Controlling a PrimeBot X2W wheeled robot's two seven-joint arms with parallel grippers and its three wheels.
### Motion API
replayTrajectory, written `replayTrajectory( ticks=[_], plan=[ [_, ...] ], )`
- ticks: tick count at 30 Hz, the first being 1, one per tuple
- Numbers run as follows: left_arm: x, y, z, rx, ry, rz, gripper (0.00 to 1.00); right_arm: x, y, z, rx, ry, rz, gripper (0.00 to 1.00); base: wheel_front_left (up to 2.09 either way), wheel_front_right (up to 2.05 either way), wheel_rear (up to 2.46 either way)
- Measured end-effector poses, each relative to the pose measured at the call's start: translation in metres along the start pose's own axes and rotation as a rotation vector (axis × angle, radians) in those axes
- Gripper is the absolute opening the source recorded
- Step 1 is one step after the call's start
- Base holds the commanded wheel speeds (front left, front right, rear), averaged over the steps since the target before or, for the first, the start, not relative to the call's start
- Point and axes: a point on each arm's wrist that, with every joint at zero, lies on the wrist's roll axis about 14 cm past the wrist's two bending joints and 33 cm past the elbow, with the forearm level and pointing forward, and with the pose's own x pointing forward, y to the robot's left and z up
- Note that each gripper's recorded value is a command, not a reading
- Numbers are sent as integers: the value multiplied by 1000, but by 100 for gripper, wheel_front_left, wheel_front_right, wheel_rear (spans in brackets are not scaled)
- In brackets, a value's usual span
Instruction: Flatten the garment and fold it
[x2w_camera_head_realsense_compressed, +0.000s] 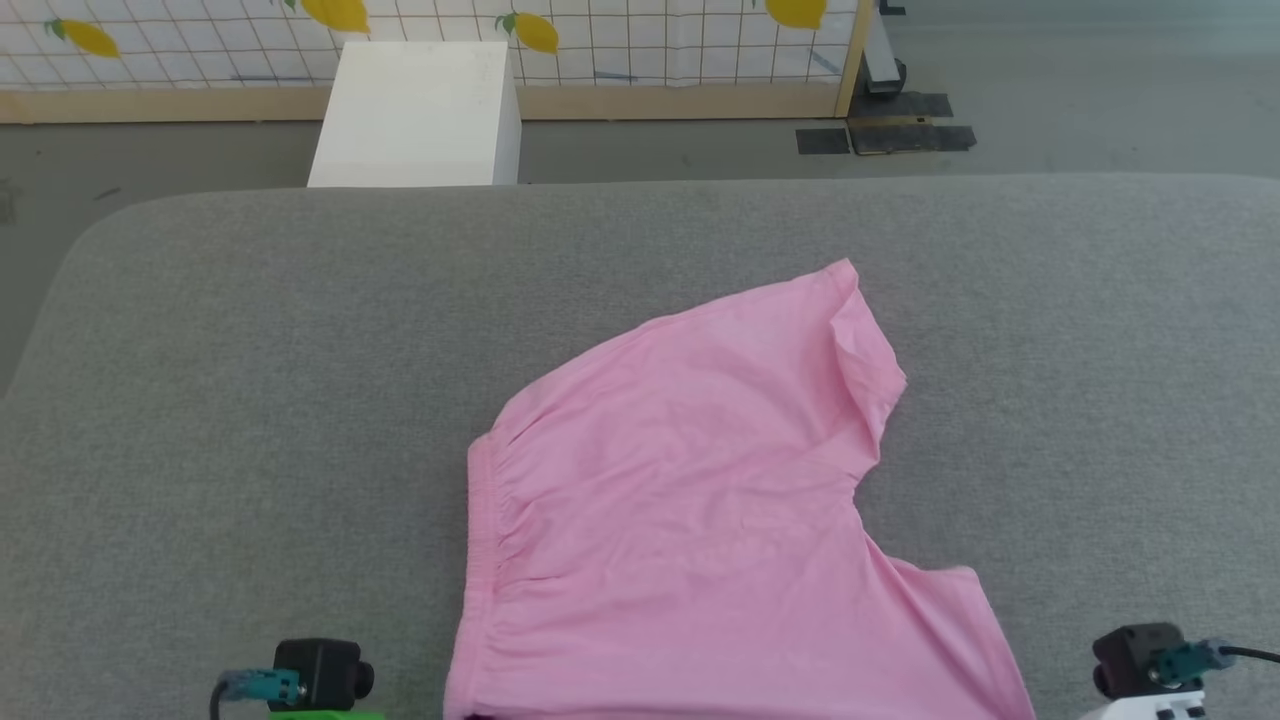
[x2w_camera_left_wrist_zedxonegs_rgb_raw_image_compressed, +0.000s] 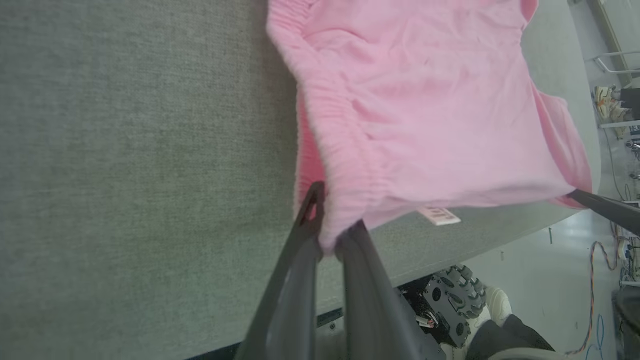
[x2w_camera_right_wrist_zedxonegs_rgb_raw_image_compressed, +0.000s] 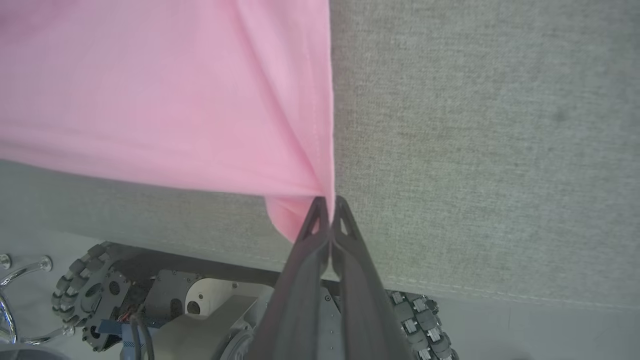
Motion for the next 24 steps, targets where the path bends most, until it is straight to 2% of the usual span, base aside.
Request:
replayTrajectory(
  ticks=[6,15,19,24],
  plan=[
    [-7,-18,35,-38,-197,-47,0,-13,11,41,-60,-142,12,0,0,0,0],
    [15,-43,111,-18,-393,-137,0,-6,33,155,-268,-350,36,0,0,0,0],
    [30,-35,143,-39,-452,-120,0,9,40,205,-337,-393,35,0,0,0,0],
    [52,-15,161,-87,-465,-73,0,37,50,252,-392,-399,35,0,0,0,0]
  ],
)
